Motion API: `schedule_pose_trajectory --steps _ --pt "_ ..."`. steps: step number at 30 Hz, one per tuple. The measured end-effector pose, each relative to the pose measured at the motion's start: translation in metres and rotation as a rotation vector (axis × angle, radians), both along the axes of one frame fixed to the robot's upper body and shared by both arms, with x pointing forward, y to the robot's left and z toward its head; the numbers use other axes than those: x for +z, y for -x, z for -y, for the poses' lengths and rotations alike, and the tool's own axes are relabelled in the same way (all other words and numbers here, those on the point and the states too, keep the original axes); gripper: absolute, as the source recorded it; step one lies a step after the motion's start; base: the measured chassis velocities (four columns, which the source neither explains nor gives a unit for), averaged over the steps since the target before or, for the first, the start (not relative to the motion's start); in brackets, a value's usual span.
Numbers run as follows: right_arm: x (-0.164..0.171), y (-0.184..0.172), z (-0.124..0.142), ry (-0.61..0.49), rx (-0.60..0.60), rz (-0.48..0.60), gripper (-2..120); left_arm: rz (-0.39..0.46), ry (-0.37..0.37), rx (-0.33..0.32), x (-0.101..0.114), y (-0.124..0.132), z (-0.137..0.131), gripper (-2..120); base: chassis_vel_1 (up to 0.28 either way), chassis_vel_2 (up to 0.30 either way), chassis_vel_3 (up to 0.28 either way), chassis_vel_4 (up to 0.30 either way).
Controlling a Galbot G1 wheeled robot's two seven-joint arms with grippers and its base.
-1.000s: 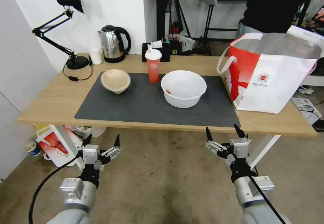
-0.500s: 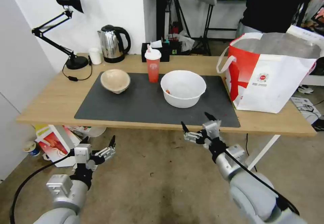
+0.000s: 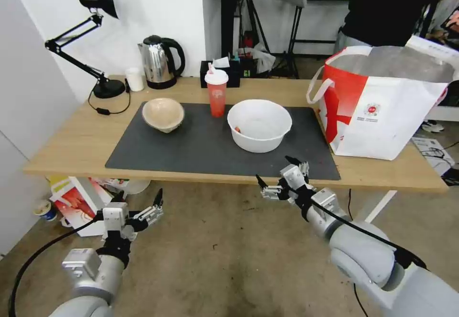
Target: Pick up the trash from the table and place it into the takeout bag.
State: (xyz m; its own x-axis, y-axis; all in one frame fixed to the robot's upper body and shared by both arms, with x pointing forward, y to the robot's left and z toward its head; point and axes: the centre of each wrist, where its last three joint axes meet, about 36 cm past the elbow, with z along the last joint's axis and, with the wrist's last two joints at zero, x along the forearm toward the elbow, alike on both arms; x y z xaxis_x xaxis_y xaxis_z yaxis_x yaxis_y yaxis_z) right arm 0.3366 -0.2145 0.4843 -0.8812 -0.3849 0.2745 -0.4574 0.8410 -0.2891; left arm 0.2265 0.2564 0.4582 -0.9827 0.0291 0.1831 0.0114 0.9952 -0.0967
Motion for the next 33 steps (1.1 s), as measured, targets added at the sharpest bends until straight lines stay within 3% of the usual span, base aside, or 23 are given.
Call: schedule_pose_trajectory --steps 8,21,33 --pt "0.011 0.000 0.005 -0.007 -0.012 0.026 100 0.023 -0.007 -0.002 0.003 0.000 -0.001 100 0.000 0.000 0.000 0.000" --pt "0.068 -0.009 0.023 0.074 -0.030 0.226 100 0.031 0.005 -0.003 0.002 0.000 0.002 100 0.000 0.000 0.000 0.000" --pt "0.113 -0.055 0.045 0.009 0.322 0.266 100 0.033 0.010 -0.036 -0.001 -0.004 0.004 100 0.000 0.000 0.000 0.000"
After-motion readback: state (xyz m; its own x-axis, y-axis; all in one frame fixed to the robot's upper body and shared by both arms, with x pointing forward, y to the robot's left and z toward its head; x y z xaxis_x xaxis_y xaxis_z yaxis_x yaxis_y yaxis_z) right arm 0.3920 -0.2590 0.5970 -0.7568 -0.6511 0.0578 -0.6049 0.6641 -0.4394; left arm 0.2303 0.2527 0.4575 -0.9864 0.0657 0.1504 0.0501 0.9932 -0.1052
